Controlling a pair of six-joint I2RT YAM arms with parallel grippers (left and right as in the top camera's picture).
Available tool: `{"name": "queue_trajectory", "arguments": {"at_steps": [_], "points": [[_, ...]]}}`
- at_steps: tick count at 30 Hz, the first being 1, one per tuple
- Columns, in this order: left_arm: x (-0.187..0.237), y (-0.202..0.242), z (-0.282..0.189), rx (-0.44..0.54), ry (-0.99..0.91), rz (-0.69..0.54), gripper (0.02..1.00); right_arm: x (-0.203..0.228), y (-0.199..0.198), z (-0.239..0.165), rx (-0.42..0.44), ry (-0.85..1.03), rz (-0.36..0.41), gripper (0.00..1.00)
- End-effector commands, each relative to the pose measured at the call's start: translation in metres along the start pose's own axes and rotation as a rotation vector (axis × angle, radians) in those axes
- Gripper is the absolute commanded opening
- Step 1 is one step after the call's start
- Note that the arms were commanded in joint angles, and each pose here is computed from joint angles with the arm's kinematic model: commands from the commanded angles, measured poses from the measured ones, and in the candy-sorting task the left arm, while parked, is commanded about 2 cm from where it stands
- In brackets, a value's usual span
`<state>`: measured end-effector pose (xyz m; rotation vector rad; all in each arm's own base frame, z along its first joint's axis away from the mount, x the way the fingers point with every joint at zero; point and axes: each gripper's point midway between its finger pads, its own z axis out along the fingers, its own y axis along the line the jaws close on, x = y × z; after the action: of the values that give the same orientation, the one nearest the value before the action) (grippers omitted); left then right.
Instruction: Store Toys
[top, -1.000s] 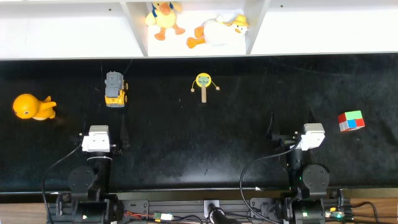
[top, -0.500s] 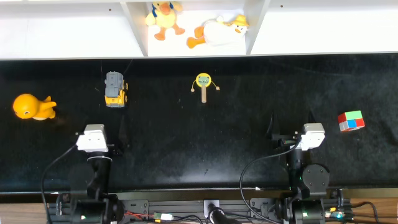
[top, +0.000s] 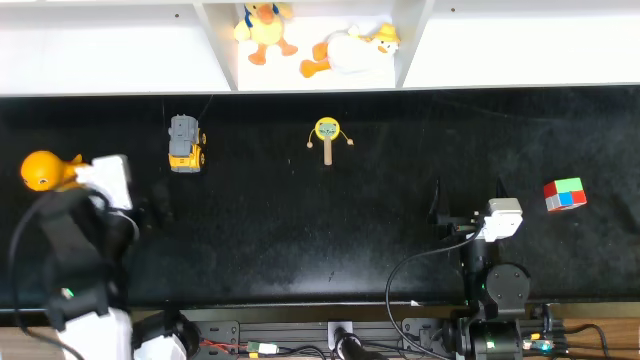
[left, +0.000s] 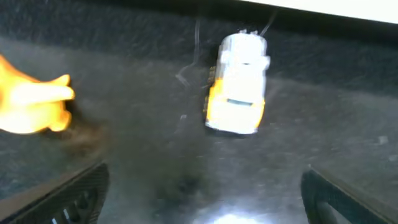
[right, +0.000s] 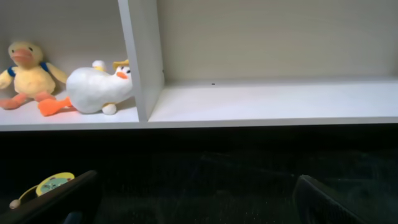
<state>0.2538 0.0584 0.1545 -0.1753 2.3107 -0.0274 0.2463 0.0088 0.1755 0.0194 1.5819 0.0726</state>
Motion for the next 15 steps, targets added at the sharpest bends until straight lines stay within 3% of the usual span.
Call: {"name": "queue_trajectory", "arguments": {"at_steps": [1,9,15], "points": [[-0.019,0.011,-0.003,0.097,-0.012,0.158,0.996,0.004,-0.001,0.000,0.000,0.001,0.005,0.996],[-0.017,0.075,-0.029,-0.132,0.022,0.196,0.998,0.004,-0.001,0.000,0.000,0.001,0.005,0.996],[-0.019,0.108,-0.055,-0.214,-0.063,0.062,0.998,0.004,-0.001,0.000,0.000,0.001,0.005,0.996]]}}
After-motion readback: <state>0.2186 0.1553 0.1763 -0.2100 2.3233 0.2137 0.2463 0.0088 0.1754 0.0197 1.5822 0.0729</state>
